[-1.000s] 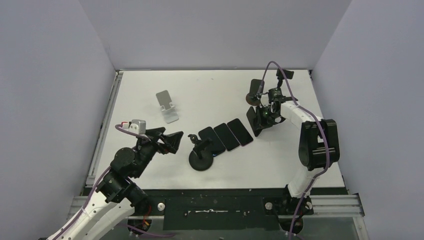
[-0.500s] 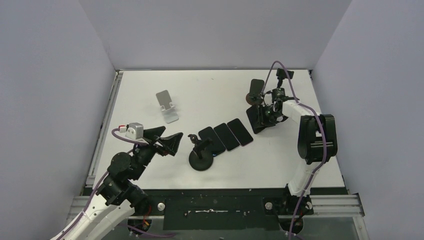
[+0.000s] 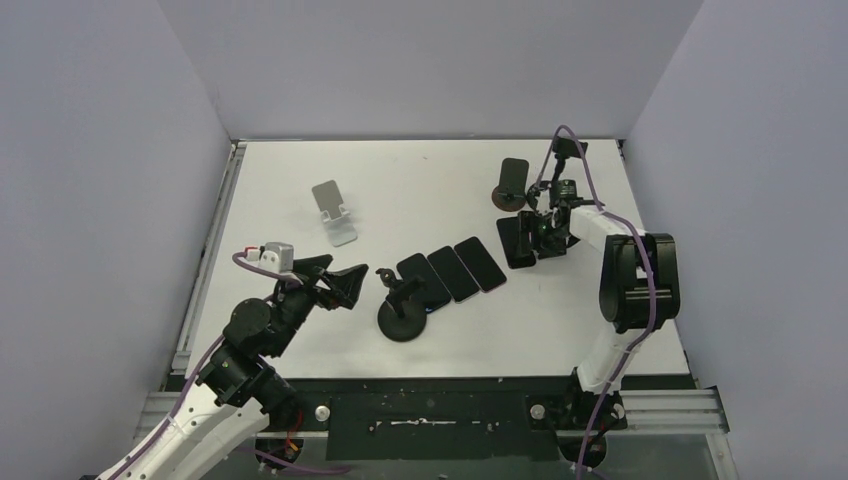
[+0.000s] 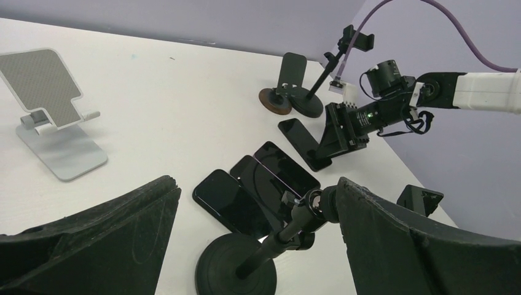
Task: Remove the phone from the phone stand
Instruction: Place the phone at the center of the board, then reset both arms
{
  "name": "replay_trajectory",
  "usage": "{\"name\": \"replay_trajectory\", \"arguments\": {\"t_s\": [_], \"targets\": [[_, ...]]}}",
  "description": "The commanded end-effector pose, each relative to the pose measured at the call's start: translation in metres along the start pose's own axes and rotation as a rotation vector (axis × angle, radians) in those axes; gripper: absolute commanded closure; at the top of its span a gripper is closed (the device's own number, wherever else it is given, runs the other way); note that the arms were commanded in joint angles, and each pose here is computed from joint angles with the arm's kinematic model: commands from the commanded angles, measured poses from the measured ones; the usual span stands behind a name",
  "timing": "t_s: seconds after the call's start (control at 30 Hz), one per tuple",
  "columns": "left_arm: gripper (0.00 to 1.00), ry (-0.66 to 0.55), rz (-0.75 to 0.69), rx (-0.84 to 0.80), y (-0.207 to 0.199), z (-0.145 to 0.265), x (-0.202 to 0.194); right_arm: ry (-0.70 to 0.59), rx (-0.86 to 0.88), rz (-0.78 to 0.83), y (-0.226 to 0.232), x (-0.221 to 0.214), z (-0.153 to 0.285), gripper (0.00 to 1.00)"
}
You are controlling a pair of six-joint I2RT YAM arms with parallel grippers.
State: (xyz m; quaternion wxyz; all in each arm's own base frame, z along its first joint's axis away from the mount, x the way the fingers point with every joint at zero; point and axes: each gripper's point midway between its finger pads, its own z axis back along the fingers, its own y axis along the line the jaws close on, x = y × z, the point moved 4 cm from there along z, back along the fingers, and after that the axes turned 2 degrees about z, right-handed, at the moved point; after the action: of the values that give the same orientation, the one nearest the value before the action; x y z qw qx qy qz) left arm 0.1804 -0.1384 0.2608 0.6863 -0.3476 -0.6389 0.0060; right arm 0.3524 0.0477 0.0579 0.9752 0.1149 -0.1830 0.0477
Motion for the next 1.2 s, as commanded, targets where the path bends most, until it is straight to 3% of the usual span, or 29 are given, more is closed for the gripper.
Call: {"name": "replay_trajectory", "arguments": {"t_s": [0.0, 0.17, 0.37, 0.5, 0.6, 0.77, 0.9, 1.17], "targets": [[0.03, -0.075, 0.032, 0.018, -0.005, 0.001, 0.025, 0.021, -0.165, -0.059, -0.026, -0.019, 0.007, 0.37], [0.03, -0.080, 0.096, 0.134, 0.009, 0.000, 0.023, -0.124, -0.283, -0.140, -0.036, -0.004, 0.041, 0.34], [0.03, -0.016, 0.133, 0.384, 0.030, -0.004, 0.022, -0.572, -0.347, -0.273, -0.003, 0.041, 0.135, 0.33], [0.03, 0.008, 0.155, 0.560, 0.046, -0.006, 0.017, -0.889, -0.220, -0.252, 0.052, 0.051, 0.206, 0.11], [0.03, -0.006, 0.190, 0.671, 0.056, -0.004, 0.015, -1.019, -0.124, -0.289, 0.070, 0.042, 0.238, 0.00], [0.03, -0.014, 0.225, 0.768, 0.063, 0.010, 0.018, -1.108, -0.035, -0.365, 0.078, 0.027, 0.269, 0.00], [0.03, -0.040, 0.244, 0.722, 0.057, 0.019, 0.032, -1.148, 0.040, -0.338, 0.088, 0.016, 0.289, 0.00], [0.03, 0.114, -0.137, 0.678, 0.019, 0.002, 0.105, -1.206, 0.079, -0.367, 0.101, 0.030, 0.317, 0.00]]}}
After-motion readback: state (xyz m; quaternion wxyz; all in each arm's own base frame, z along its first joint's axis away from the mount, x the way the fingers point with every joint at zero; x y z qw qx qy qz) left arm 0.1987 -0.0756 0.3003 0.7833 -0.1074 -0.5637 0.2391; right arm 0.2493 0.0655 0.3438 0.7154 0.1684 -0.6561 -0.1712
